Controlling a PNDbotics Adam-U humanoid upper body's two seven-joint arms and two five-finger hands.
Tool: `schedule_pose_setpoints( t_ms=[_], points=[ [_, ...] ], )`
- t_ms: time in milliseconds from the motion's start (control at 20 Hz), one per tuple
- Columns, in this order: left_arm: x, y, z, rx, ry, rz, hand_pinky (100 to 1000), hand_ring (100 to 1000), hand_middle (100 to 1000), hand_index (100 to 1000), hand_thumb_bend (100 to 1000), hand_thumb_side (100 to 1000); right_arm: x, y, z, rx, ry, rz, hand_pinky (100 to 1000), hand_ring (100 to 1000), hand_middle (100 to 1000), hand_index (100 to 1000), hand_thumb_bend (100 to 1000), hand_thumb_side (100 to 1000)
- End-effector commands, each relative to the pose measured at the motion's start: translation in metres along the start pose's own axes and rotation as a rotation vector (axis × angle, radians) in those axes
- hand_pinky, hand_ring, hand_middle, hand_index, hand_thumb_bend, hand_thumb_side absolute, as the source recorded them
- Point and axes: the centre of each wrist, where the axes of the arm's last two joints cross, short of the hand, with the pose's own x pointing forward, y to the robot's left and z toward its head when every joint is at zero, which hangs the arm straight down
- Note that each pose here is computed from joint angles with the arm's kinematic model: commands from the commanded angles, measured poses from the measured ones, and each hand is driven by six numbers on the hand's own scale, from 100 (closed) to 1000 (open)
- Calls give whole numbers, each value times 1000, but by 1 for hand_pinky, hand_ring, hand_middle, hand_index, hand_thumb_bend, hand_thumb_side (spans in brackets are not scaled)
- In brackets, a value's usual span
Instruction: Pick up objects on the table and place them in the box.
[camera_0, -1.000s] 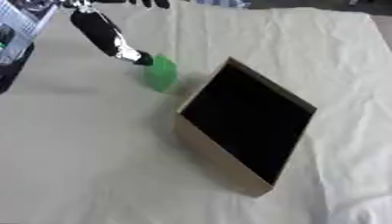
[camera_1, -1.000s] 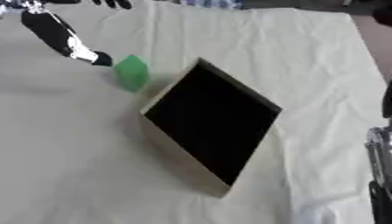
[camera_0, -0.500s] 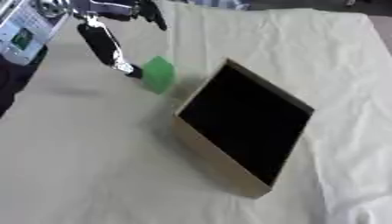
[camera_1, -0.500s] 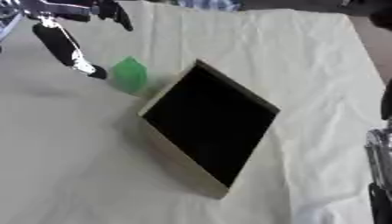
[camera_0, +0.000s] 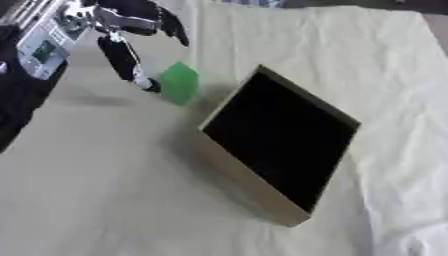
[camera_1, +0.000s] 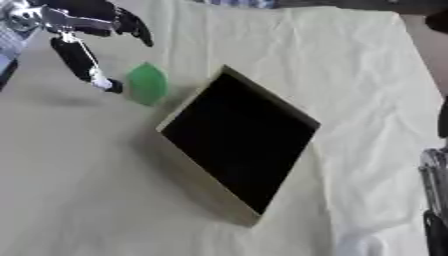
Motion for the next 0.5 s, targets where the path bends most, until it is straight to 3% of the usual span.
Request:
schedule_pose_setpoints(
  t_ms=[50,500],
  points=[
    [-4,8,2,-34,2,-49,837,907,894,917,484,238,6,-1,-7,-2,-32,-6,685,612,545,811,100,830],
    [-9,3,-6,-48,23,-50,839,909,905,919,459,207,7,1,-7,-10,-31,-16,684,609,542,810,100,841]
  ],
)
